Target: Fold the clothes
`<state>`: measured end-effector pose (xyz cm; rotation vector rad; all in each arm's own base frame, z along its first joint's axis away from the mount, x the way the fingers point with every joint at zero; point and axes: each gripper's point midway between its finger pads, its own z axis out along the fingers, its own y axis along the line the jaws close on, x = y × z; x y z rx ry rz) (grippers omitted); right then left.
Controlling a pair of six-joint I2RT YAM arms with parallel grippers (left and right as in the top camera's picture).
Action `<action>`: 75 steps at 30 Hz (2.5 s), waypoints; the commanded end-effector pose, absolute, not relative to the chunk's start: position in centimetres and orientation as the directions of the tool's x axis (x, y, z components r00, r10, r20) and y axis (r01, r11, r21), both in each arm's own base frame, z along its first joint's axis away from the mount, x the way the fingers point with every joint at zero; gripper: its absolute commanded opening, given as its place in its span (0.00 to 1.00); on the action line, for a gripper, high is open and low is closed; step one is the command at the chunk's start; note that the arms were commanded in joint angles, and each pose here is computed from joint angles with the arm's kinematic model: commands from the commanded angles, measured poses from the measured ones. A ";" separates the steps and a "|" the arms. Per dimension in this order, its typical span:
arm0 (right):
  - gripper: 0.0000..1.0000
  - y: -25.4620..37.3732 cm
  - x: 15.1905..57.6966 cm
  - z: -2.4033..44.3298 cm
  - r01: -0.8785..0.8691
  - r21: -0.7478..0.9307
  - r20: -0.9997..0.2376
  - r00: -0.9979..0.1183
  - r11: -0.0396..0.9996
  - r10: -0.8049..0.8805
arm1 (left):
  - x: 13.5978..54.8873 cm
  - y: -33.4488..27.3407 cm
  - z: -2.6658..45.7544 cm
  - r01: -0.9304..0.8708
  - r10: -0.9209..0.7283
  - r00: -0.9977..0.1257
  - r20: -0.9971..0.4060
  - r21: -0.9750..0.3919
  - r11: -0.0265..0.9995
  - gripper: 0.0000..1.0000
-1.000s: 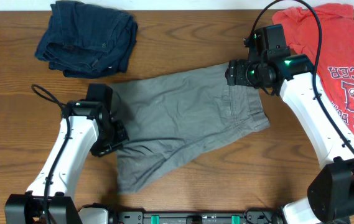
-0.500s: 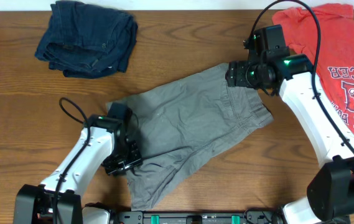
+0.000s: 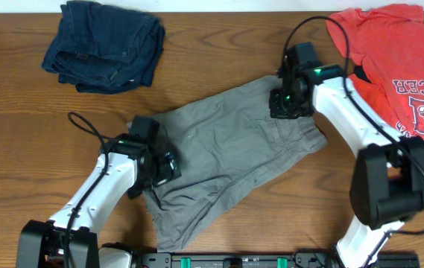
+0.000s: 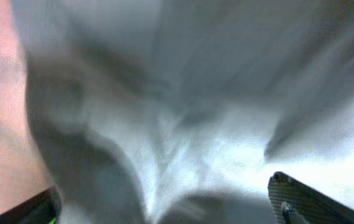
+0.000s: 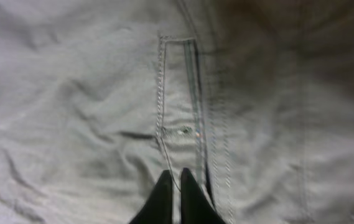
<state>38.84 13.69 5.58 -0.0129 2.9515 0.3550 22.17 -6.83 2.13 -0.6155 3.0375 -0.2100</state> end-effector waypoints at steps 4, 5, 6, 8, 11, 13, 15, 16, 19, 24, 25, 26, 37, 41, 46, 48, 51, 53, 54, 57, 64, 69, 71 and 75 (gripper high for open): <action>0.01 14.9 38.6 1.3 -0.068 0.222 -0.111 -0.993 0.973 -0.044 | 25.8 -6.7 2.5 -0.316 -0.343 -0.925 -0.165 -0.170 0.933 1.00; 0.01 14.9 38.7 0.7 -0.070 0.220 -0.107 -0.993 0.973 -0.047 | 26.4 -6.9 2.7 -0.300 -0.332 -0.924 -0.189 -0.180 0.937 0.98; 0.01 15.0 38.8 0.2 -0.069 0.220 -0.103 -0.994 0.973 -0.047 | 26.8 -6.9 2.8 -0.284 -0.320 -0.924 -0.208 -0.186 0.941 0.98; 0.01 15.0 39.2 -0.8 -0.069 0.219 -0.106 -0.993 0.973 -0.046 | 27.6 -6.7 3.0 -0.273 -0.314 -0.919 -0.239 -0.190 0.943 0.98; 0.01 15.3 40.1 -1.7 -0.073 0.225 -0.131 -0.990 0.972 -0.044 | 28.5 -5.5 3.2 -0.302 -0.343 -0.899 -0.271 -0.183 0.936 0.98; 0.01 15.2 41.1 -1.9 -0.044 0.226 -0.159 -0.987 0.973 -0.008 | 29.1 -4.6 3.4 -0.328 -0.372 -0.883 -0.287 -0.191 0.925 0.98; 0.01 14.8 42.3 -1.9 0.000 0.215 -0.196 -0.980 0.977 0.044 | 29.7 -3.6 3.7 -0.354 -0.400 -0.866 -0.300 -0.197 0.914 0.98; 0.01 14.5 42.8 -1.9 0.024 0.208 -0.212 -0.975 0.978 0.070 | 29.9 -3.2 3.9 -0.359 -0.406 -0.861 -0.307 -0.198 0.912 0.98; 0.01 13.2 44.1 -2.0 0.101 0.199 -0.245 -0.958 0.975 0.149 | 30.9 -2.0 4.8 -0.338 -0.384 -0.858 -0.342 -0.188 0.922 0.98; 0.01 10.2 44.8 -3.4 0.205 0.167 -0.236 -0.941 0.964 0.241 | 32.7 -0.3 5.9 -0.320 -0.369 -0.835 -0.408 -0.186 0.929 0.98; 0.01 9.5 44.6 -4.0 0.234 0.156 -0.220 -0.939 0.960 0.265 | 32.9 0.1 6.1 -0.328 -0.379 -0.826 -0.418 -0.190 0.925 0.98; 0.01 8.7 44.3 -4.3 0.266 0.147 -0.203 -0.935 0.953 0.292 | 33.1 0.3 6.2 -0.334 -0.385 -0.819 -0.424 -0.192 0.923 0.98; 0.01 3.4 37.3 -5.4 0.585 -0.058 0.043 -0.808 0.809 0.587 | 33.0 -0.3 6.1 -0.319 -0.393 -0.827 -0.402 -0.241 0.917 0.98; 0.01 5.5 35.6 -5.3 0.551 -0.059 0.116 -0.824 0.832 0.554 | 32.2 -0.4 5.4 -0.330 -0.394 -0.845 -0.361 -0.227 0.916 0.98; 0.01 8.8 35.4 -5.3 0.486 -0.032 0.117 -0.866 0.873 0.486 | 31.3 -0.4 3.9 -0.345 -0.395 -0.867 -0.304 -0.206 0.916 0.98; 0.01 10.0 36.0 -5.0 0.454 0.011 0.105 -0.887 0.891 0.450 | 31.3 -0.4 3.5 -0.347 -0.394 -0.871 -0.294 -0.202 0.916 0.98; 0.01 11.8 37.0 -3.9 0.392 0.101 0.098 -0.919 0.914 0.383 | 31.6 -0.4 3.6 -0.341 -0.391 -0.869 -0.305 -0.205 0.918 0.98; 0.01 12.5 37.7 -2.3 0.345 0.155 0.078 -0.939 0.926 0.336 | 31.8 -0.4 3.7 -0.339 -0.391 -0.865 -0.313 -0.209 0.917 0.98; 0.01 12.8 37.9 -1.4 0.322 0.178 0.064 -0.947 0.930 0.316 | 31.9 -0.4 3.7 -0.339 -0.391 -0.864 -0.316 -0.210 0.917 0.98; 0.01 13.1 38.9 2.4 0.241 0.230 -0.023 -0.967 0.943 0.253 | 31.9 -0.4 3.7 -0.338 -0.390 -0.865 -0.316 -0.209 0.918 0.98; 0.35 13.3 39.6 12.5 0.088 0.312 -0.265 -0.948 0.946 0.176 | 32.0 -0.4 3.8 -0.321 -0.374 -0.869 -0.325 -0.206 0.924 0.98; 0.65 12.2 38.0 17.2 0.026 0.292 -0.360 -0.923 0.956 0.136 | 31.9 -0.5 3.7 -0.321 -0.374 -0.871 -0.318 -0.208 0.924 0.98; 0.71 11.2 37.3 17.8 0.041 0.258 -0.365 -0.921 0.965 0.136 | 31.8 -0.5 3.8 -0.320 -0.374 -0.872 -0.317 -0.210 0.924 0.98; 0.82 8.9 35.8 17.6 0.080 0.189 -0.331 -0.933 0.979 0.140 | 31.7 -0.5 5.0 -0.310 -0.370 -0.864 -0.343 -0.217 0.926 0.98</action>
